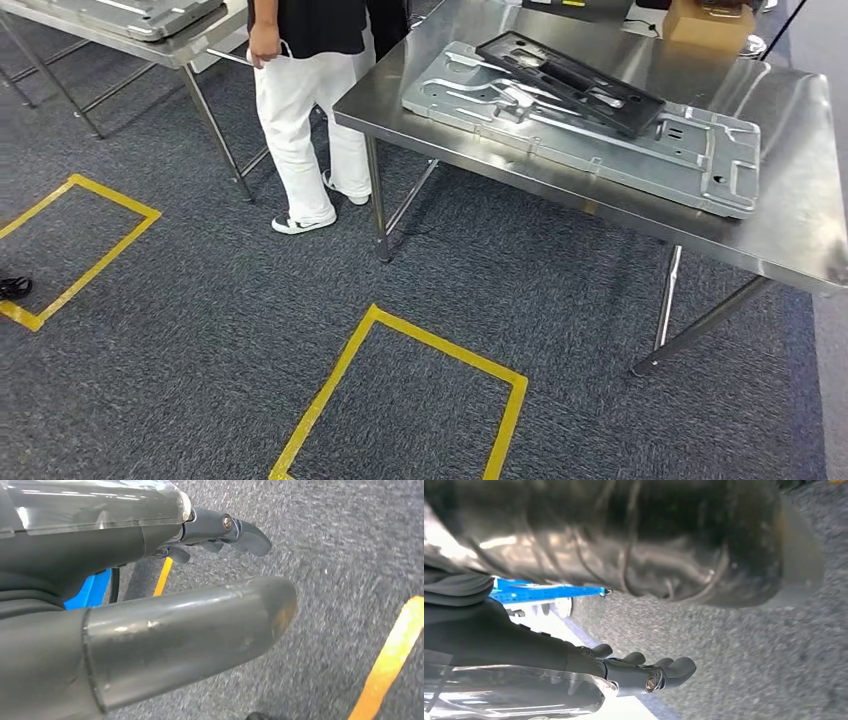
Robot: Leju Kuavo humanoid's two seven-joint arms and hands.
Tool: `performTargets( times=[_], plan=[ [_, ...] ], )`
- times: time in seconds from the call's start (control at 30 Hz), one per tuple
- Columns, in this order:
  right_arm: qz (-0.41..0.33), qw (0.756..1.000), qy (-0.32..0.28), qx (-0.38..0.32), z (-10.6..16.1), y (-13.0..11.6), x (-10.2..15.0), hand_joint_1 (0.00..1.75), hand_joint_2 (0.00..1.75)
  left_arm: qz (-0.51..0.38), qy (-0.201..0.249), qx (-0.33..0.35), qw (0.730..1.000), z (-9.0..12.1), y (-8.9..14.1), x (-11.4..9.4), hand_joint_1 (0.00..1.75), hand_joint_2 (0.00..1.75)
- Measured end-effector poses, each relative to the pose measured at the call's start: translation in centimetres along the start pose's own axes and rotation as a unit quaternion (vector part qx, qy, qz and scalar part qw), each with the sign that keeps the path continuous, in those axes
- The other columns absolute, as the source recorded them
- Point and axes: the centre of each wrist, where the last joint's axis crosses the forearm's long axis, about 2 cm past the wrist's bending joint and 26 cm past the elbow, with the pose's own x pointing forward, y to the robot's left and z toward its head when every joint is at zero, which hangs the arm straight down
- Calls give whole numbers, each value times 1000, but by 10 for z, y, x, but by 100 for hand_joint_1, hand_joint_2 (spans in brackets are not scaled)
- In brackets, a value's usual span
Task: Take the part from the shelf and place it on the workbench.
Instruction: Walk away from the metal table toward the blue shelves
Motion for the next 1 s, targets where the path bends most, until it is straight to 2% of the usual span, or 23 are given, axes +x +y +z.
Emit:
performTargets(
  times=[0.1,0.23,1.0],
  plan=[
    [26,1000,-6,2,-1,-2,12,0,0,-8,0,-7,1000,-2,2,4,0,0],
    [22,999,-27,6,-1,-1,26,0,0,-4,-3,-4,1000,-2,2,5,0,0],
    [2,1000,-16,9,-1,-2,20,0,0,6,-10,5,1000,-3,5,5,0,0]
  ],
)
